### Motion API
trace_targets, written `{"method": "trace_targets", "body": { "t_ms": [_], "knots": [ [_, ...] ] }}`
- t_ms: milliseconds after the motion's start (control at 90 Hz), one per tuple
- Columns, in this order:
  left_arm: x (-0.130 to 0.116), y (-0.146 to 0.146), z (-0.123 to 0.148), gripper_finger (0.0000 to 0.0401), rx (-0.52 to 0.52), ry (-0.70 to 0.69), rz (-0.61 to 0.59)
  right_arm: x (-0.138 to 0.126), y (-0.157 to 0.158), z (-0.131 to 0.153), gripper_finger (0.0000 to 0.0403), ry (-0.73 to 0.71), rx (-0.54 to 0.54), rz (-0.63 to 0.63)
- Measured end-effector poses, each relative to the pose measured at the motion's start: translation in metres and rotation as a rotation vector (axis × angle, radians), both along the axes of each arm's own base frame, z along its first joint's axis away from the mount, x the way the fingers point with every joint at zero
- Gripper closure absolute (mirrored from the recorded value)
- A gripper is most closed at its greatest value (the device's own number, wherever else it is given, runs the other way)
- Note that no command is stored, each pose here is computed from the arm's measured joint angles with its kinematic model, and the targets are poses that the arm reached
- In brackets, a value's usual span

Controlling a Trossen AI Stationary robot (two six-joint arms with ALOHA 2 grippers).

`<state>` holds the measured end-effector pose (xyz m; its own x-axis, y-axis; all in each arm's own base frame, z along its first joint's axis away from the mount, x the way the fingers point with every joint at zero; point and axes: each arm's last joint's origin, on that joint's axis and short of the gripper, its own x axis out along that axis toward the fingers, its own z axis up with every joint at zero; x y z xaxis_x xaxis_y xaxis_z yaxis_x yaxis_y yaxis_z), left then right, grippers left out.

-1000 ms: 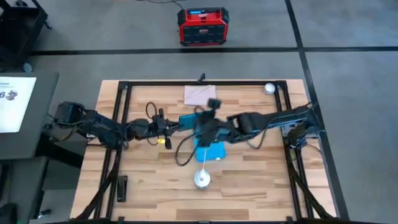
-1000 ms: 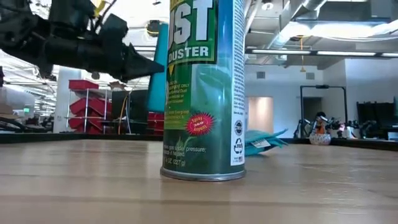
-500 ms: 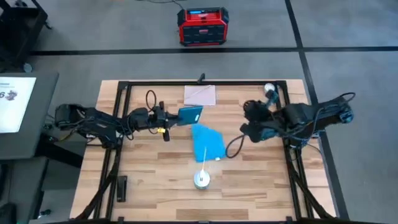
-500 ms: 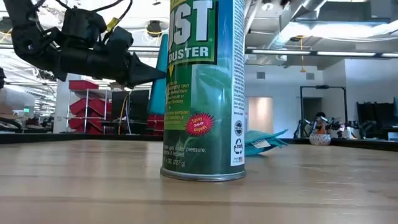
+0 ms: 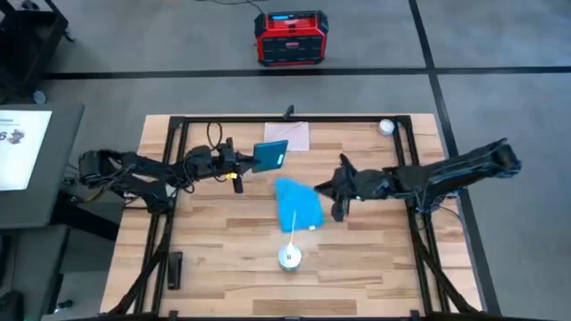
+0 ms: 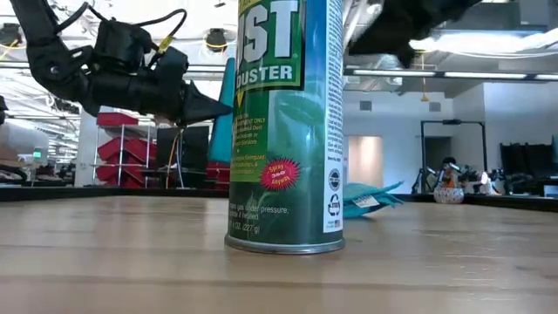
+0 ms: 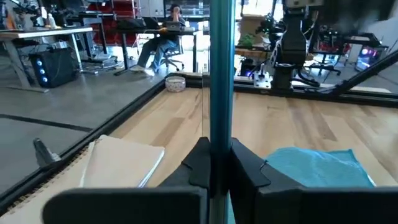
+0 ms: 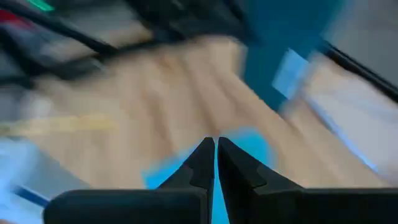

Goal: Apply microfiber cloth
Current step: Wipe the back of the tablet with a blue microfiber cloth

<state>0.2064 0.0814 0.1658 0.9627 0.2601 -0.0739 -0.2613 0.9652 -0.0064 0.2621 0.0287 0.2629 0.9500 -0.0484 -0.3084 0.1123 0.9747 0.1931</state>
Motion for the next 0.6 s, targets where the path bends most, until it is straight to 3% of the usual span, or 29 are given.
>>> {"method": "trace_targets", "body": {
  "t_ms": [89, 289, 422, 600],
  "knots": [
    [-0.001, 0.001, 0.0, 0.0397, 0.0, 0.001, 0.003, 0.006, -0.009, -0.011, 0.0397, -0.025, 0.024, 0.069],
    [-0.002, 0.003, -0.002, 0.0397, -0.009, 0.017, -0.005, 0.013, -0.031, -0.041, 0.0388, 0.147, 0.003, -0.003],
    [-0.002, 0.004, -0.002, 0.0397, -0.011, 0.018, -0.004, 0.022, -0.031, -0.036, 0.0345, 0.195, -0.045, 0.04],
    [-0.002, 0.004, -0.003, 0.0395, -0.017, 0.027, -0.001, 0.04, -0.028, -0.042, 0.0268, 0.362, -0.051, 0.045]
  ]
}}
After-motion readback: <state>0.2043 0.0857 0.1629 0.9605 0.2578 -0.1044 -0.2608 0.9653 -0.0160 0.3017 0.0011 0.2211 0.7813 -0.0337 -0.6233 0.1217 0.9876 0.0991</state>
